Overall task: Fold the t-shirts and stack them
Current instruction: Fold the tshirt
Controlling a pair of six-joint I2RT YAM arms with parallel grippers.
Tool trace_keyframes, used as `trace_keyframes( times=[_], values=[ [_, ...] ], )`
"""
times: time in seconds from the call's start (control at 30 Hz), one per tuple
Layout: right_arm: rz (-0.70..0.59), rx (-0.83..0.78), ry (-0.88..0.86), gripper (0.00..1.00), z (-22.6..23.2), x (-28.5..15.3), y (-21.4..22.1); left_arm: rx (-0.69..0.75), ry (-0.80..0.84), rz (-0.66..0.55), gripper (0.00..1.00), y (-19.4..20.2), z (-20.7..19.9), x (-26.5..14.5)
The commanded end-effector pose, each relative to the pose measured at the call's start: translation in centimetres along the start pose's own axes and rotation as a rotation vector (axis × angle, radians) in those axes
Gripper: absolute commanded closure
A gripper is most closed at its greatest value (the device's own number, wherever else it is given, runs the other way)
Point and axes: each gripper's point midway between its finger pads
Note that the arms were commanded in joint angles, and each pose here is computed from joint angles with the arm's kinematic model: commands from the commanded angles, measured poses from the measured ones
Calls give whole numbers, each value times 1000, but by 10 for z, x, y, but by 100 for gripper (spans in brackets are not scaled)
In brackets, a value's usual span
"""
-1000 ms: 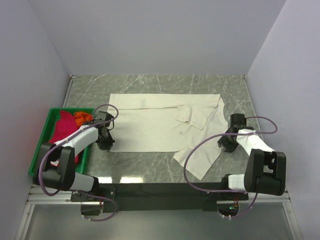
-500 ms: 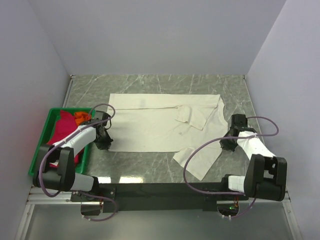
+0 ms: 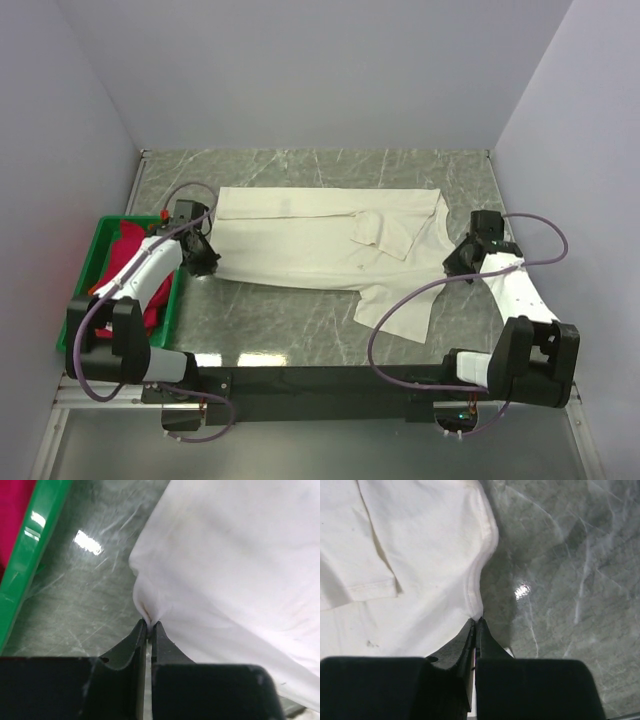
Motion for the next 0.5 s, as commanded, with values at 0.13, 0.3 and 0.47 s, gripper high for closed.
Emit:
trace_keyframes(
  times=[0.13, 0.3, 0.47],
  values=[
    [-40, -7, -52, 100, 34, -8, -32, -18, 58, -30, 99, -38, -16, -9],
    [-20, -21, -80, 100, 57, -5, -45, -22, 71, -21, 99, -48, -25, 2],
    [-8, -32, -73, 100, 68, 4, -54, -44, 65, -15, 99, -53, -25, 15]
  ],
)
Point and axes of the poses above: each gripper's point midway between its finger pads, its own x axis out along the fingers, its own z axis along the line the jaws close on, y = z × x, and after that the axes turned 12 degrees about x, right-handed
